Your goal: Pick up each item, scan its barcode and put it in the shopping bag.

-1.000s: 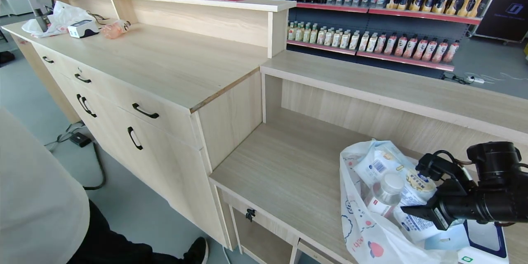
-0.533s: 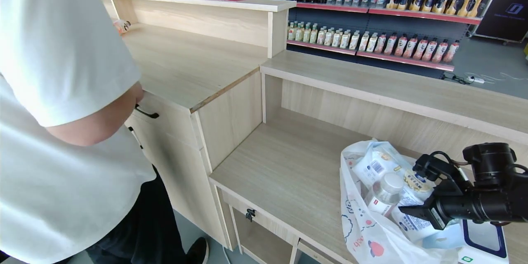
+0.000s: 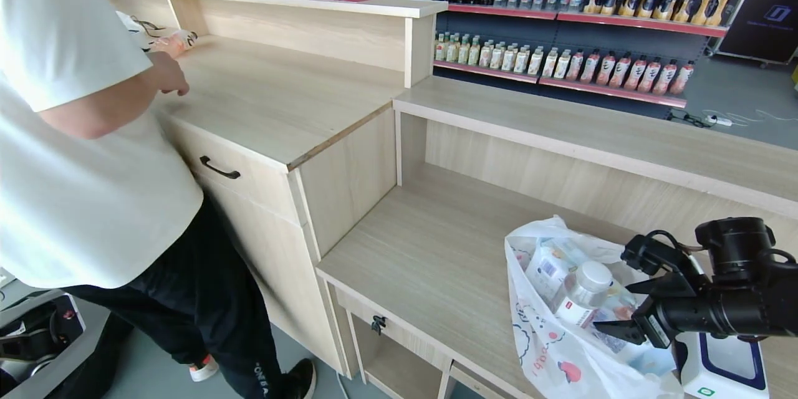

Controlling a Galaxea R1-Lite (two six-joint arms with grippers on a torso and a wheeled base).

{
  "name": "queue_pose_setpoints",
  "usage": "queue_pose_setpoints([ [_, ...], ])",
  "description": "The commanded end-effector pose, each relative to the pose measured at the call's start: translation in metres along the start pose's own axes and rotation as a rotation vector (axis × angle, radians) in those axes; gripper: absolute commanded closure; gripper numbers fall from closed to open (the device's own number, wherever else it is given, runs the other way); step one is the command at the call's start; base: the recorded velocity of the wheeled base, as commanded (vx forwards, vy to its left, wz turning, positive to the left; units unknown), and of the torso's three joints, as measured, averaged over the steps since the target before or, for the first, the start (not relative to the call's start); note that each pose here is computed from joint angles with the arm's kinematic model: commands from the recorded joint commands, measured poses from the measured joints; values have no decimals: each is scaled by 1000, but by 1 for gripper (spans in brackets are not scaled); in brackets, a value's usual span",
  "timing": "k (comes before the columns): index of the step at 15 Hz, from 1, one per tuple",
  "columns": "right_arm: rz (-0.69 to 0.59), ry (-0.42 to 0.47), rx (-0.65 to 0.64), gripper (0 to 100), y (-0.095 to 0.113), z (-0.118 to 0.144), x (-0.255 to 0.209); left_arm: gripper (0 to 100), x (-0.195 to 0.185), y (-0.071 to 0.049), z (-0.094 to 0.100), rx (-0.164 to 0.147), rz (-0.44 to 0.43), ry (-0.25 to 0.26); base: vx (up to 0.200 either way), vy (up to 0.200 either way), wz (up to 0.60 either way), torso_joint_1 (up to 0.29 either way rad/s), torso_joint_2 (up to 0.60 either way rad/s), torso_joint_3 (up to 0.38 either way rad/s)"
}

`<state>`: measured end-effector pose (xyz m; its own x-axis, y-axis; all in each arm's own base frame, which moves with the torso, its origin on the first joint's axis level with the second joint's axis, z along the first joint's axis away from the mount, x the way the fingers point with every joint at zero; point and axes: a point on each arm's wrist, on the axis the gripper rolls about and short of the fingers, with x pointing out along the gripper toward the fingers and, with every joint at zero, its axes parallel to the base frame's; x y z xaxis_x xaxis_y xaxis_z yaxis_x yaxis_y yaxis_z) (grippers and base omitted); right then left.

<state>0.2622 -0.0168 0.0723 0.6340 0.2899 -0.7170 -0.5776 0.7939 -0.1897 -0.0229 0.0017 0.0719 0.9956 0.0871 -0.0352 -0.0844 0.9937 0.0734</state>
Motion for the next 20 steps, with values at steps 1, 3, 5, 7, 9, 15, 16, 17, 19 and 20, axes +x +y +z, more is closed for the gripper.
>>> queue_pose_setpoints([
  [1,-9,-10,-2,0,-1,1,0,0,0,0,0,0,2,0,0,0,0,0,0,0],
  [3,-25,-28,-11,0,-3,5,-3,0,0,0,0,0,0,0,0,0,0,0,0,0],
  [5,-69,-83,-36,0,-9,15,-8,0,0,0,0,0,2,0,0,0,0,0,0,0],
  [7,-109,-134,-62,0,-9,22,-20,0,0,0,0,0,2,0,0,0,0,0,0,0],
  [9,-158,-185,-85,0,-6,29,-42,0,0,0,0,0,2,0,0,0,0,0,0,0],
  [15,-401,-343,-192,0,-6,43,-122,0,0,0,0,0,2,0,0,0,-300,1,2,-1],
  [16,-426,-380,-170,0,2,46,-139,0,0,0,0,0,0,0,0,0,-600,-2,-2,7],
  [17,-446,-401,-143,0,10,48,-156,0,0,0,0,0,0,0,0,0,-600,17,12,-2],
  [19,-548,-422,-93,0,25,55,-197,0,0,0,0,0,0,0,0,0,-600,5,2,5],
  [20,-593,-444,-41,0,31,58,-216,0,0,0,0,0,2,0,0,0,-600,2,2,7],
])
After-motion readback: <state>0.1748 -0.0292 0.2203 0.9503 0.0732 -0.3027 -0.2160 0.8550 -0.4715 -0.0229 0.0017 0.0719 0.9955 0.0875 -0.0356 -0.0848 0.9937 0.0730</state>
